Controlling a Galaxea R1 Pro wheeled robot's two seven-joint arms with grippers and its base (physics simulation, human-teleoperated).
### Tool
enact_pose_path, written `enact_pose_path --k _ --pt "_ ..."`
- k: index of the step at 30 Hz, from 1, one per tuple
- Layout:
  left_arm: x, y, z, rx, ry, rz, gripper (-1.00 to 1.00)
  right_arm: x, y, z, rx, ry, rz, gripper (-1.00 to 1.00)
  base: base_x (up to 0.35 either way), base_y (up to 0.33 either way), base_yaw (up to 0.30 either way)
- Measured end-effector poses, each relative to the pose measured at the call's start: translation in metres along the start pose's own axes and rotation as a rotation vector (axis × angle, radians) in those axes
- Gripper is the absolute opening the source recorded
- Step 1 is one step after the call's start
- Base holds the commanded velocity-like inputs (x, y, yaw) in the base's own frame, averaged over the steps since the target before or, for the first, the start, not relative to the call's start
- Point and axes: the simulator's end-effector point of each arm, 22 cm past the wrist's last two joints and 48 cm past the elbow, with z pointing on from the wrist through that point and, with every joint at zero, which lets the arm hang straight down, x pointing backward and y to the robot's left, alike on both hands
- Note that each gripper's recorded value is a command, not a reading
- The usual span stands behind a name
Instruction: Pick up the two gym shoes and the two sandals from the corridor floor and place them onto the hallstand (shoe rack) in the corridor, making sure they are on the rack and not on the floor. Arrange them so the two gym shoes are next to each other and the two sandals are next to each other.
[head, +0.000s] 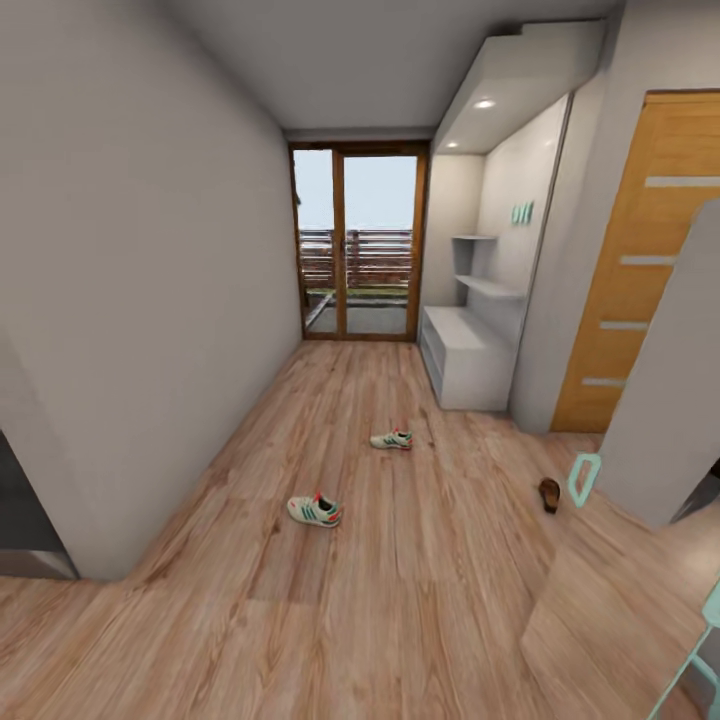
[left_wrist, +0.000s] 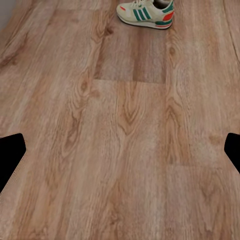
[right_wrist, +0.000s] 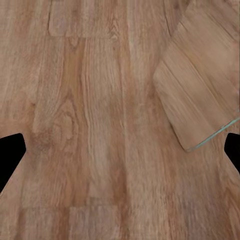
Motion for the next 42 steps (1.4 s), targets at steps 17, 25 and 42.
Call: enact_pose_path --k 17,25,42 --pt "-0.0001 -0.0007 0.0000 0.001 -0.001 0.000 1.00 0.0020 -0.0006 -0.0004 0.001 0.004 -0.001 1.00 0.340 -0.124 0.112" --pt "-0.0001 -0.0007 0.0000 0.001 0.000 0.000 1.00 0.0032 -0.0009 -0.0006 0.001 0.006 -0.004 1.00 0.340 -0.135 0.004" --pt "0.0001 -0.0005 0.0000 0.001 0.000 0.000 1.00 0.0033 -0.0012 -0.0007 0.002 0.007 -0.004 1.00 0.340 -0.135 0.000"
